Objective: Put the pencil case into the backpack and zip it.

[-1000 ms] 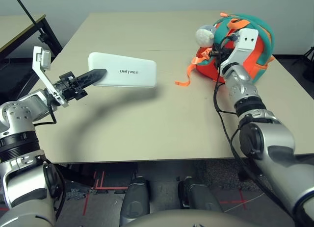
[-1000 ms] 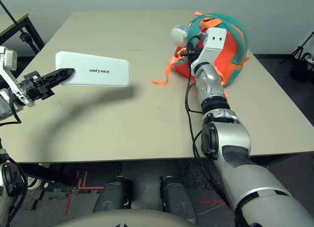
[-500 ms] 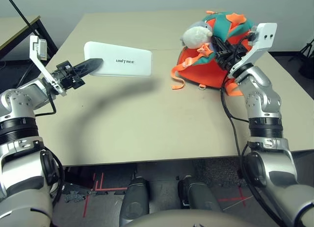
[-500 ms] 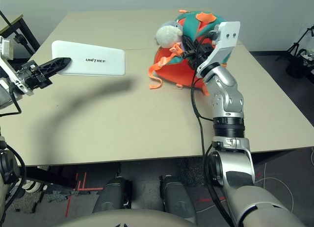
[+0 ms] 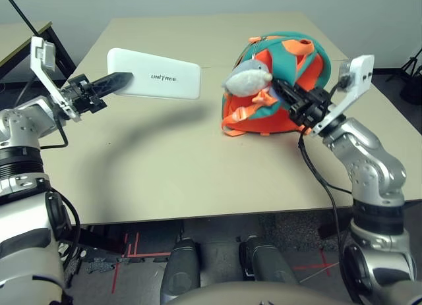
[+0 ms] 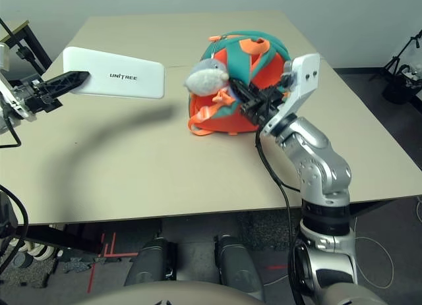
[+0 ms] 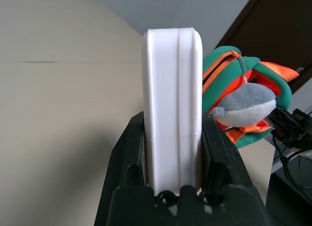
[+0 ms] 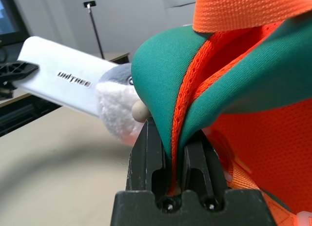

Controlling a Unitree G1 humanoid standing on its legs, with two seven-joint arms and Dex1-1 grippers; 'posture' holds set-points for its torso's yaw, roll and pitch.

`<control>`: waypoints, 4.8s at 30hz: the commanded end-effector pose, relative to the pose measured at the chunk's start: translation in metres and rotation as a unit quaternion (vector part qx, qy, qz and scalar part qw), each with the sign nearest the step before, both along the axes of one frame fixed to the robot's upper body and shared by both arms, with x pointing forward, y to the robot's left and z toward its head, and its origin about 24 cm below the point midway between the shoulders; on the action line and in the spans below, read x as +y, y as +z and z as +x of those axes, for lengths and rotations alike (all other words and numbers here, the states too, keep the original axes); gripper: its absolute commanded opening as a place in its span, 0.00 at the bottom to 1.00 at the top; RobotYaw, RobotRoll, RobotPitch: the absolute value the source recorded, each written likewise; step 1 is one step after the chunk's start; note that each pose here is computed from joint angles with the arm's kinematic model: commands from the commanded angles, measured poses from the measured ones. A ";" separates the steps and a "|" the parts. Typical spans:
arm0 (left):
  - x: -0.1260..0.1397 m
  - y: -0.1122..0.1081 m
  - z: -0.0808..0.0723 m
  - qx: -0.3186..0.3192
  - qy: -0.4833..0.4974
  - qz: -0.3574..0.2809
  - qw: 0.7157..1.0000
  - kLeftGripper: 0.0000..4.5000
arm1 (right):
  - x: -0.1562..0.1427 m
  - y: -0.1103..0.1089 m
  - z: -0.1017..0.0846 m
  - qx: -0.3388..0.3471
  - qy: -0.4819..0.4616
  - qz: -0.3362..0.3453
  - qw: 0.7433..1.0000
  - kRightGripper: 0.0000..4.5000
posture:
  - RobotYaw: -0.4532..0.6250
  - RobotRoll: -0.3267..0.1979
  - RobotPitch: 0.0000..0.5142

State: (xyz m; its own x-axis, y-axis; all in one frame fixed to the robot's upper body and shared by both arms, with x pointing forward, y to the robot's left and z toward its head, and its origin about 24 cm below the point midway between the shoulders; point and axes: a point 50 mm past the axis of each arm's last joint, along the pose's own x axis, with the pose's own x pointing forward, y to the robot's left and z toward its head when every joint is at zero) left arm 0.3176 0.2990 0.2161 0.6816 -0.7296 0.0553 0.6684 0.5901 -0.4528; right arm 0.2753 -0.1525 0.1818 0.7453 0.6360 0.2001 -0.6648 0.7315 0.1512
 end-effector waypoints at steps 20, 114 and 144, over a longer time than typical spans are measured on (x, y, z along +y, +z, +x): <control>-0.076 0.029 0.018 -0.149 -0.137 0.133 0.970 0.29 | 0.010 -0.002 -0.021 0.010 0.136 -0.015 0.990 0.02 | 0.32 0.62 0.02; -0.090 0.021 0.011 -0.236 -0.091 0.234 0.939 0.96 | 0.028 -0.008 -0.012 0.009 0.174 -0.031 0.984 0.02 | 0.34 0.62 0.02; -0.151 -0.044 0.049 -0.204 -0.178 0.228 0.935 0.00 | 0.024 -0.008 -0.020 0.005 0.151 -0.033 0.988 0.02 | 0.25 0.62 0.04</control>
State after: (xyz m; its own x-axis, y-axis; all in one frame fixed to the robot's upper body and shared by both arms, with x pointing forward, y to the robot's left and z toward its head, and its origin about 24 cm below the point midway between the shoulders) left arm 0.3654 0.1533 0.1740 0.4117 -0.9075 -0.0830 0.9088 0.4021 0.1112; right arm 0.2610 -0.1331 0.1667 0.5512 0.8269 0.1116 -0.8323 0.5354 0.1438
